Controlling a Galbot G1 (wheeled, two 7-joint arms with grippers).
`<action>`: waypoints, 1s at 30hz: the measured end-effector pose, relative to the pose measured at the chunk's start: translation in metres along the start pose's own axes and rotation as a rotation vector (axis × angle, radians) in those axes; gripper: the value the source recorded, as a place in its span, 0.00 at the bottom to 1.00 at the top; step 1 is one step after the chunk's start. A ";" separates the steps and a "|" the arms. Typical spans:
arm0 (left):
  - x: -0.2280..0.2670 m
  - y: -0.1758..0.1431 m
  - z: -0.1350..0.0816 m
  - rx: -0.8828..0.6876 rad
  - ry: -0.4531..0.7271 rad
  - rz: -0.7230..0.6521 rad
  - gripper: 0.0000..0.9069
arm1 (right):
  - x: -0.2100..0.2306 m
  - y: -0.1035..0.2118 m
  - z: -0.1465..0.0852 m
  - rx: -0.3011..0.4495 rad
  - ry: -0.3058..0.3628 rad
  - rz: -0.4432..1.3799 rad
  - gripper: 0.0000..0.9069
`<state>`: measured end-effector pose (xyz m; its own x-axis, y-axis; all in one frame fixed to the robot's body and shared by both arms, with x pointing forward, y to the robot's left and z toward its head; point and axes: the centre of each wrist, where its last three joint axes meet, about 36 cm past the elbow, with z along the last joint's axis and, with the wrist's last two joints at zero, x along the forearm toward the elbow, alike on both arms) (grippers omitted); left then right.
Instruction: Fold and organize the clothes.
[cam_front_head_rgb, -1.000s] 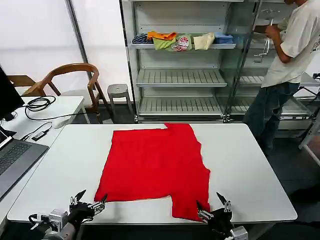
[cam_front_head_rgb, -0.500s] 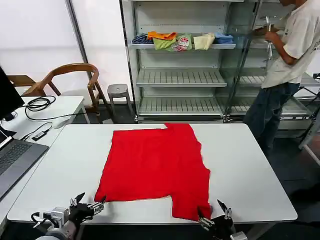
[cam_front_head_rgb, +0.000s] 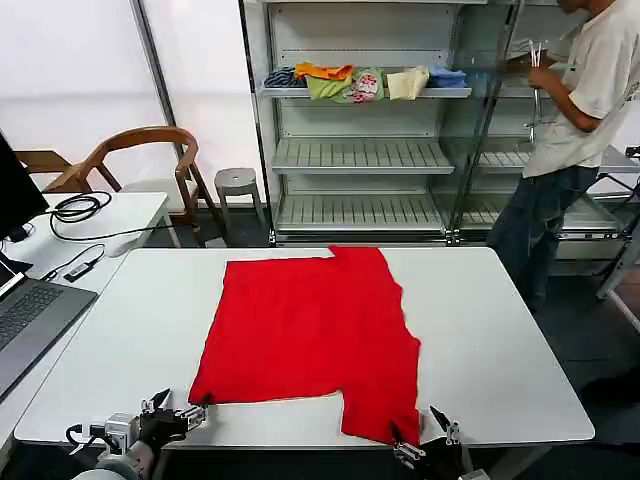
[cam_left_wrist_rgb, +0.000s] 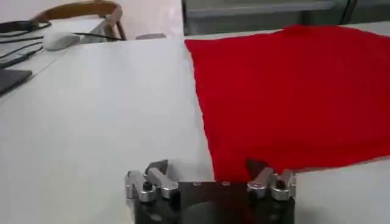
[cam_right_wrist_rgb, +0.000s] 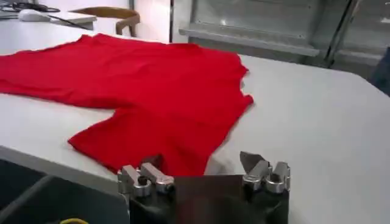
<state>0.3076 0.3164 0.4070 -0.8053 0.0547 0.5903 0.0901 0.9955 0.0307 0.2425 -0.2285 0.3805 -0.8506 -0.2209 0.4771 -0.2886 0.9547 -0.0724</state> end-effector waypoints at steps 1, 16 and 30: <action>0.000 -0.001 0.001 0.004 0.000 0.003 0.02 | 0.000 0.000 0.000 -0.002 0.000 -0.001 0.00; -0.003 -0.003 0.003 0.021 -0.008 0.015 0.03 | -0.002 -0.005 -0.003 -0.014 -0.012 -0.007 0.00; -0.001 -0.001 -0.026 0.055 -0.087 0.053 0.02 | -0.019 -0.026 -0.035 -0.030 -0.104 0.015 0.00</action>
<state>0.3234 0.3130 0.4276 -0.8482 0.1116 0.5178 0.1033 0.9936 -0.0448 0.2821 -0.2423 0.4041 -0.8960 -0.2250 0.3827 -0.2639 0.9632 -0.0515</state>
